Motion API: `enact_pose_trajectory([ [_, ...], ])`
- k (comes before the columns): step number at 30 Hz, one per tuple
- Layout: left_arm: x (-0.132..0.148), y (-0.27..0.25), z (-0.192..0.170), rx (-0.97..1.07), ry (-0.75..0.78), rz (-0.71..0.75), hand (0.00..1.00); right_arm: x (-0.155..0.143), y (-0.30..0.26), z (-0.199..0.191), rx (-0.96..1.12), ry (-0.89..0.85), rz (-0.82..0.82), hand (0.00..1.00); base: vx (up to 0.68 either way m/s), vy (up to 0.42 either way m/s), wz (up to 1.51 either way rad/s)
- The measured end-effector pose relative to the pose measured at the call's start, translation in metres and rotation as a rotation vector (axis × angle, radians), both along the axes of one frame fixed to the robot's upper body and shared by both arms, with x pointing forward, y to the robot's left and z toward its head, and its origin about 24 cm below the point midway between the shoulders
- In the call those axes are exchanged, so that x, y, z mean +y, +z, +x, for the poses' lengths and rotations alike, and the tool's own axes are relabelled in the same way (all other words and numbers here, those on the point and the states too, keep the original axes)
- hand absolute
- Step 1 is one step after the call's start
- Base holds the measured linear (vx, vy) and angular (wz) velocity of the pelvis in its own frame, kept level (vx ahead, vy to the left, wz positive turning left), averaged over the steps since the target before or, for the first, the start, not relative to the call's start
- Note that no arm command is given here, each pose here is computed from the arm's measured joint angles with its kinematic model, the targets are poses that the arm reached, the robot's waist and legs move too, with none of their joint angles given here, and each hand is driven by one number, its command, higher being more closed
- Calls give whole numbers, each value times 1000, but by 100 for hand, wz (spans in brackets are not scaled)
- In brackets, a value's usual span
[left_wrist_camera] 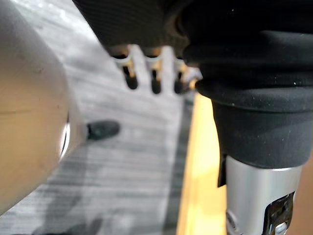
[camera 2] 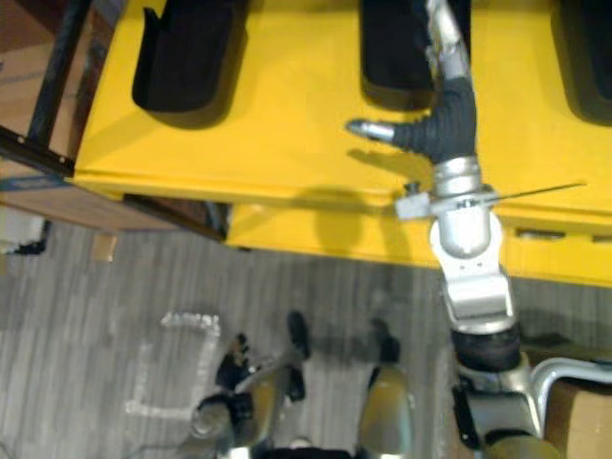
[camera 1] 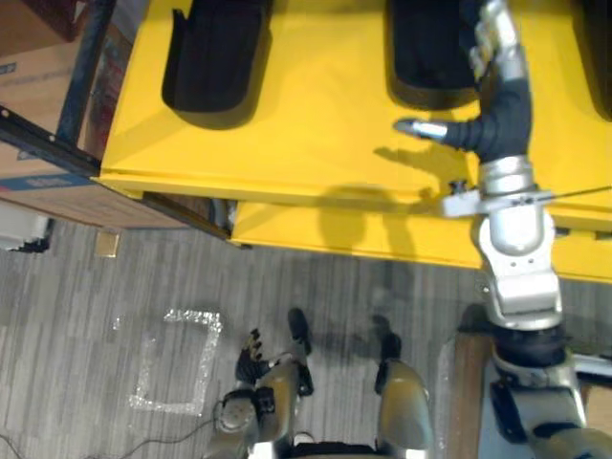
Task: Walk over and take plastic housings, then place them on the shelf
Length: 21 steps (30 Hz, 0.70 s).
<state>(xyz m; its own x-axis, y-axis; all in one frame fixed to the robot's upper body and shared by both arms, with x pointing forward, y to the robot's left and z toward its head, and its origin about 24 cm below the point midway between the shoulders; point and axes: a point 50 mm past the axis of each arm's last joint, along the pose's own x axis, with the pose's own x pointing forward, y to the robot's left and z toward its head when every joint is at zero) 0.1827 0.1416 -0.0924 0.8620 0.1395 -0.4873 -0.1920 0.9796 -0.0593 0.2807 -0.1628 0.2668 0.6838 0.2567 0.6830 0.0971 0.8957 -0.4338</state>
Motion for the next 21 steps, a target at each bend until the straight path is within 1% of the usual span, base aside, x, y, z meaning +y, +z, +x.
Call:
enact_pose_trajectory([
  [4, 4, 2, 1, -8, 19, 4, 0, -2, -6, -1, 29, 26, -57, 0, 27, -1, -3],
  [6, 5, 2, 2, -13, 24, 7, 0, -2, -8, -1, 13, -59, -148, 0, 5, -2, 2],
  [7, 6, 2, 2, -13, 26, 7, 0, -2, -8, -1, 8, -77, -164, 0, 11, -1, 5],
  [8, 7, 3, 2, -14, 32, 8, 0, -4, -8, 0, -5, -140, -208, 0, 0, 0, 0],
  [12, 15, 3, 2, -14, 42, 28, 0, -11, -7, 3, -34, -251, -280, 0, 8, -3, -3],
  [15, 21, 3, 1, -10, 42, 45, 0, -15, -6, 3, -52, -293, -323, 0, 28, -11, -5],
  [21, 22, 3, 1, -13, 45, 44, 0, -16, -8, 9, -36, -321, -400, 0, 10, -4, 0],
])
